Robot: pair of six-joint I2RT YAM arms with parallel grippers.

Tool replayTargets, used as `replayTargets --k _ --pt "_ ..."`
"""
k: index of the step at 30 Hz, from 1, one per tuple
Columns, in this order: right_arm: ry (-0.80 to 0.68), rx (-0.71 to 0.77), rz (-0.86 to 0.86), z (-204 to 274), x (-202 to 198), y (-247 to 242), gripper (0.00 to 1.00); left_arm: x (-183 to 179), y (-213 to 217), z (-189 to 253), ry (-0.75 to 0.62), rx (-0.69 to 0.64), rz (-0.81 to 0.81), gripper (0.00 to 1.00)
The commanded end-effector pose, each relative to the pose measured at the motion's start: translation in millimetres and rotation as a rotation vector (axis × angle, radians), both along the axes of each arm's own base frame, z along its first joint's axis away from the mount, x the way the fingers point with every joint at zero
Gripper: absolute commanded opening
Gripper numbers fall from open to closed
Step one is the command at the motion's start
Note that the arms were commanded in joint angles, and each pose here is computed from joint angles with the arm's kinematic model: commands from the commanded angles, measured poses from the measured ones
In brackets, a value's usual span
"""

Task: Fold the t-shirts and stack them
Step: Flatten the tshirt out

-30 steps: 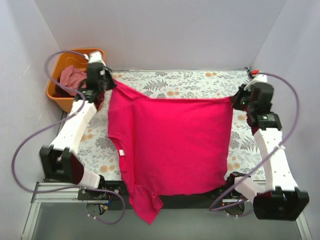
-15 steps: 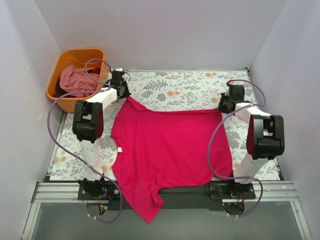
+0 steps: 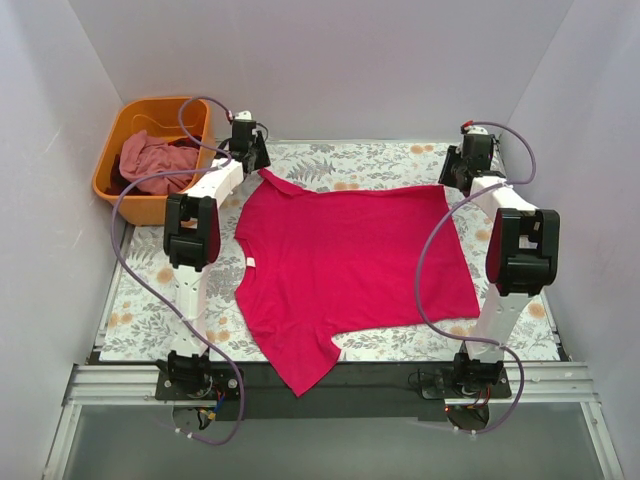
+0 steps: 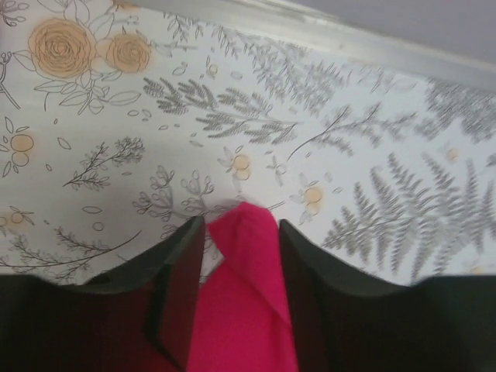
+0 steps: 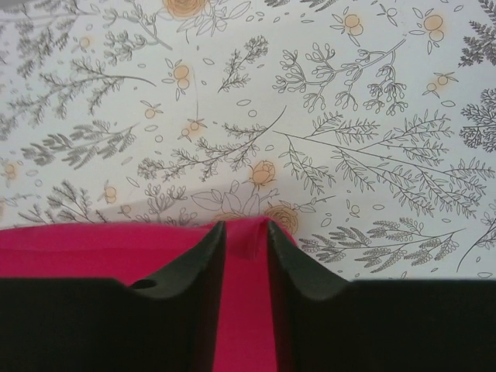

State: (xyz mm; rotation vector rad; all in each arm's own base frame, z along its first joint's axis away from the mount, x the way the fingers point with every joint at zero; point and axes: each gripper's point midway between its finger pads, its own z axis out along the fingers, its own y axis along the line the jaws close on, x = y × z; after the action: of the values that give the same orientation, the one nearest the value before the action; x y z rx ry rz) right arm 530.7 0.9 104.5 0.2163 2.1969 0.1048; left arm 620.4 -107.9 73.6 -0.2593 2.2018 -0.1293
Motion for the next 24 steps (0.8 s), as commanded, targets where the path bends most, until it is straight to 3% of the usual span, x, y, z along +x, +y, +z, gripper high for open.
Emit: replayTargets --k 1,3,4,9,14,19,24 --pt "-0.082 -0.02 -0.017 46 8 -7 0.39 10 -8 80 -0.154 -0.004 0.011 0.46" --pt "-0.062 -0.002 -0.016 48 -5 -4 0.49 -2 -9 108 -0.19 -0.014 0.02 0.62" --pt "-0.078 0.004 -0.019 61 -11 -3 0.54 -9 -15 117 -0.198 -0.023 0.018 0.63" --pt "0.044 0.064 0.008 44 -71 11 0.55 -90 -10 159 -0.199 -0.046 0.087 0.64" --pt "0.084 0.152 0.047 38 -132 29 0.52 -195 -5 123 0.001 -0.136 0.148 0.62" --pt "0.119 0.232 0.082 24 -176 44 0.5 -311 2 45 0.267 -0.175 0.142 0.58" --pt "0.201 0.259 0.052 -9 -204 46 0.48 -366 17 1 0.416 -0.161 0.203 0.57"
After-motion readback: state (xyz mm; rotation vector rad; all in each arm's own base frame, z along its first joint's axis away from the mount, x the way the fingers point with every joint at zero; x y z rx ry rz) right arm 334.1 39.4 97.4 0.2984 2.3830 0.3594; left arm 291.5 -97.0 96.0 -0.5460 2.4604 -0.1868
